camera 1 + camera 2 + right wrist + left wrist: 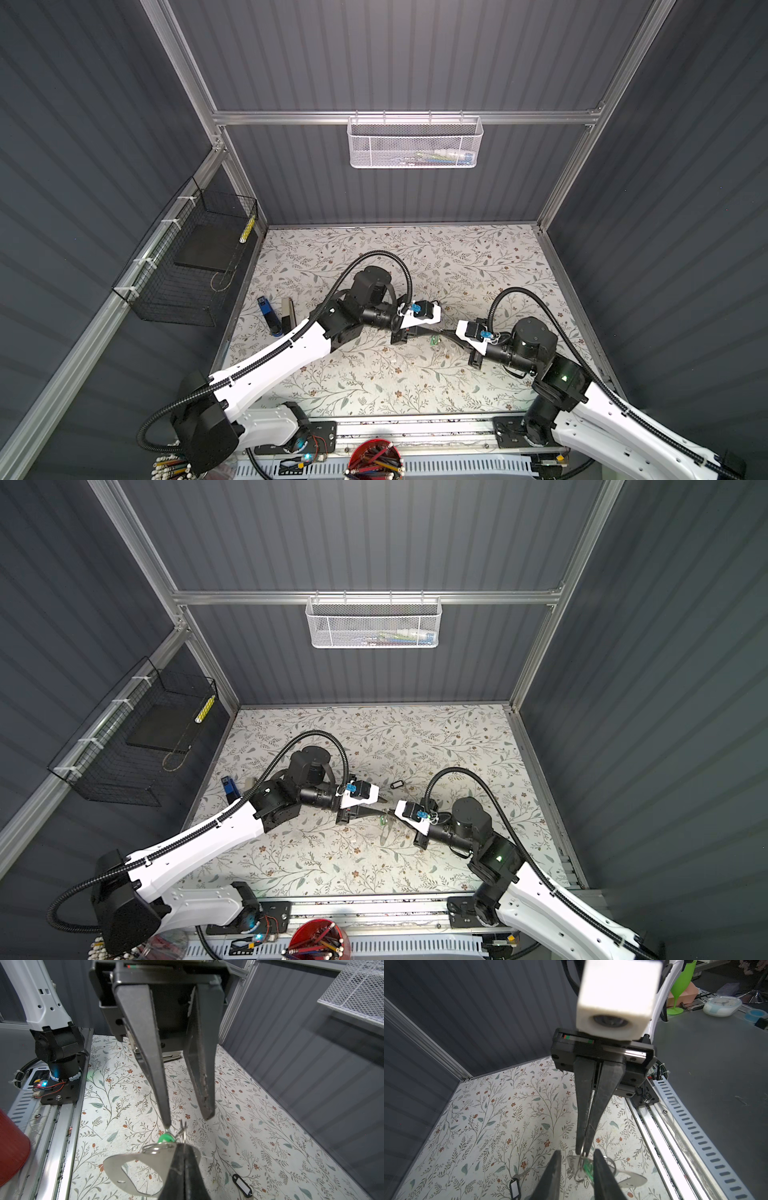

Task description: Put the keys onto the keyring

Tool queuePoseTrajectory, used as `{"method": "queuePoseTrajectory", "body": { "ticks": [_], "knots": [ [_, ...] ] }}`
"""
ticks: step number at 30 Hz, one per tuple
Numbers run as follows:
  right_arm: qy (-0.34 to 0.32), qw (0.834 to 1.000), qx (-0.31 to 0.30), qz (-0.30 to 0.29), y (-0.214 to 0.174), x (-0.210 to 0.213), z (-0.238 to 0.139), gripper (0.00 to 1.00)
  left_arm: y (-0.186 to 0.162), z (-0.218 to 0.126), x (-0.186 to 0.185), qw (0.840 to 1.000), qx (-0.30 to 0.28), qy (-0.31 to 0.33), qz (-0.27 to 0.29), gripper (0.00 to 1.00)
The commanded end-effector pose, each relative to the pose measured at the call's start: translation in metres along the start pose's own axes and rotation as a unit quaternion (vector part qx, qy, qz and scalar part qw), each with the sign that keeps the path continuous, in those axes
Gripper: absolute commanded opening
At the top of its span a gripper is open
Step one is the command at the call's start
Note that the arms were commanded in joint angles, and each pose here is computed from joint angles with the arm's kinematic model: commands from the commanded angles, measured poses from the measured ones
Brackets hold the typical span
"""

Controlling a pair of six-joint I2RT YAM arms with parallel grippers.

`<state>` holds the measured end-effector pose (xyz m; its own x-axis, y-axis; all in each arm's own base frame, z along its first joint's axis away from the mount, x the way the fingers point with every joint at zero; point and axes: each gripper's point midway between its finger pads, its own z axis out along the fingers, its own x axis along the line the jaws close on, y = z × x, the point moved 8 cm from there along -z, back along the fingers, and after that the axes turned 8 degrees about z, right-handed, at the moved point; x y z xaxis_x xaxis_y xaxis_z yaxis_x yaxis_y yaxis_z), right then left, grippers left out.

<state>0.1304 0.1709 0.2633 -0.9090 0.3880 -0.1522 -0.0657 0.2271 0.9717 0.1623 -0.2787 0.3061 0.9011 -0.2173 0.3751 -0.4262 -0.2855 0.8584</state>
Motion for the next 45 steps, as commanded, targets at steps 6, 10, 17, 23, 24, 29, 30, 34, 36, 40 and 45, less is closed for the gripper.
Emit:
{"method": "queuePoseTrajectory", "body": {
  "ticks": [6,10,17,23,24,29,30,34,36,40,45],
  "knots": [
    [0.008,0.999,-0.034,-0.006,0.012,0.001,-0.004,0.00,0.000,0.007,-0.002,1.000,0.003,-0.020,0.009,0.21],
    [0.003,1.000,-0.030,-0.006,0.010,0.000,-0.003,0.00,0.003,0.008,-0.001,1.000,0.005,-0.026,0.014,0.01],
    [-0.099,0.995,0.010,-0.009,0.001,-0.015,-0.013,0.28,0.009,0.006,0.001,0.997,0.070,-0.030,0.013,0.00],
    [-0.112,0.993,-0.013,-0.026,0.004,-0.011,-0.029,0.31,0.014,0.010,0.003,0.988,0.149,-0.048,0.009,0.00],
    [-0.106,0.994,-0.010,-0.024,0.003,-0.010,-0.029,0.30,0.016,0.012,0.004,0.986,0.158,-0.050,0.009,0.00],
    [-0.079,0.997,-0.008,-0.012,0.007,-0.008,-0.023,0.27,0.029,0.017,0.008,0.981,0.186,-0.057,0.026,0.00],
    [-0.074,0.997,-0.008,-0.011,0.007,-0.007,-0.021,0.27,0.031,0.018,0.009,0.980,0.190,-0.058,0.029,0.00],
    [-0.063,0.998,-0.015,-0.005,0.008,-0.007,-0.017,0.25,0.035,0.019,0.009,0.978,0.199,-0.056,0.037,0.00],
    [-0.061,0.998,-0.023,-0.004,0.009,-0.006,-0.017,0.24,0.035,0.021,0.007,0.977,0.200,-0.059,0.041,0.00],
    [-0.062,0.998,-0.030,-0.003,0.008,-0.006,-0.017,0.23,0.036,0.023,0.005,0.977,0.199,-0.063,0.046,0.00],
    [-0.060,0.997,-0.041,0.005,0.009,-0.006,-0.016,0.21,0.036,0.027,0.006,0.977,0.197,-0.065,0.052,0.00]
  ]
}}
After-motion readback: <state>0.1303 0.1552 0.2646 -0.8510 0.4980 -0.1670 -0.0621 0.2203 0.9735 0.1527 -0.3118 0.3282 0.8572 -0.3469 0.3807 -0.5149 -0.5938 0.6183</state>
